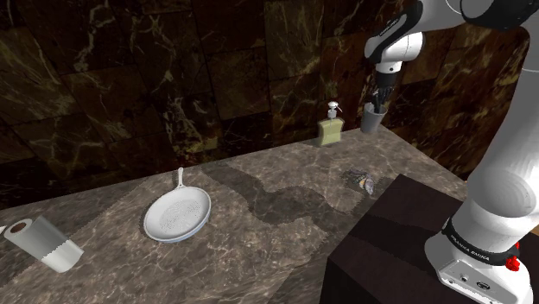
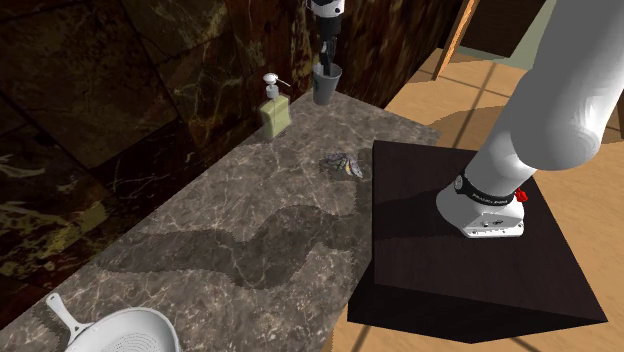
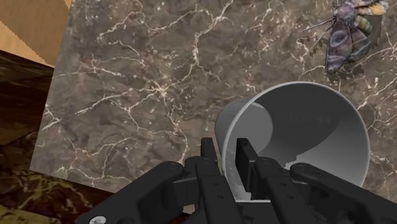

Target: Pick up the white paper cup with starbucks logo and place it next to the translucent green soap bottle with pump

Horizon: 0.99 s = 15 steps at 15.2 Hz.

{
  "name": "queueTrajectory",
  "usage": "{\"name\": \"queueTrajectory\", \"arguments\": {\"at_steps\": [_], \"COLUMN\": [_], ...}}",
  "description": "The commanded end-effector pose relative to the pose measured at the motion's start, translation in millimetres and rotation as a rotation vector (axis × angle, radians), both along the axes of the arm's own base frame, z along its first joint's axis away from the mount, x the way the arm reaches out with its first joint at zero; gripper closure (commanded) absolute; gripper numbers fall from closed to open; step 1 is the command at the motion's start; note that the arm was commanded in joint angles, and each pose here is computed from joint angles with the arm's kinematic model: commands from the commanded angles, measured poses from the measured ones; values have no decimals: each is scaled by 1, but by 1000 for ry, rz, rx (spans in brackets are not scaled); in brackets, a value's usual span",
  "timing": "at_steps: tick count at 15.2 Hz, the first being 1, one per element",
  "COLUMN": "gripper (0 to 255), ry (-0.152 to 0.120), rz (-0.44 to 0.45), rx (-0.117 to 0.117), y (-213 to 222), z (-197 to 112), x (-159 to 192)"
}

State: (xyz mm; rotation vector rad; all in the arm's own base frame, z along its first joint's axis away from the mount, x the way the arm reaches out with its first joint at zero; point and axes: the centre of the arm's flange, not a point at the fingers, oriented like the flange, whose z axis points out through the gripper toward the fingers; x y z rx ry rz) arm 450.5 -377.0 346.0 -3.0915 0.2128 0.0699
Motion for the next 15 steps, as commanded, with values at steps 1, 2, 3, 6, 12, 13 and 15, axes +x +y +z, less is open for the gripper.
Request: {"name": "queueTrajectory", "arguments": {"at_steps": [1, 2, 3, 6, 12, 13, 15], "gripper": [255, 255, 255, 255, 255, 255, 255], "ry": [0, 0, 0, 0, 0, 0, 0], "rz": [0, 0, 0, 0, 0, 0, 0], "rx": [0, 0, 0, 0, 0, 0, 0], "y": [-1, -1, -1, -1, -1, -1, -1], "z": [-11, -16, -21, -37, -69, -74, -85], "x": [1, 1, 1, 1, 1, 1, 1]}}
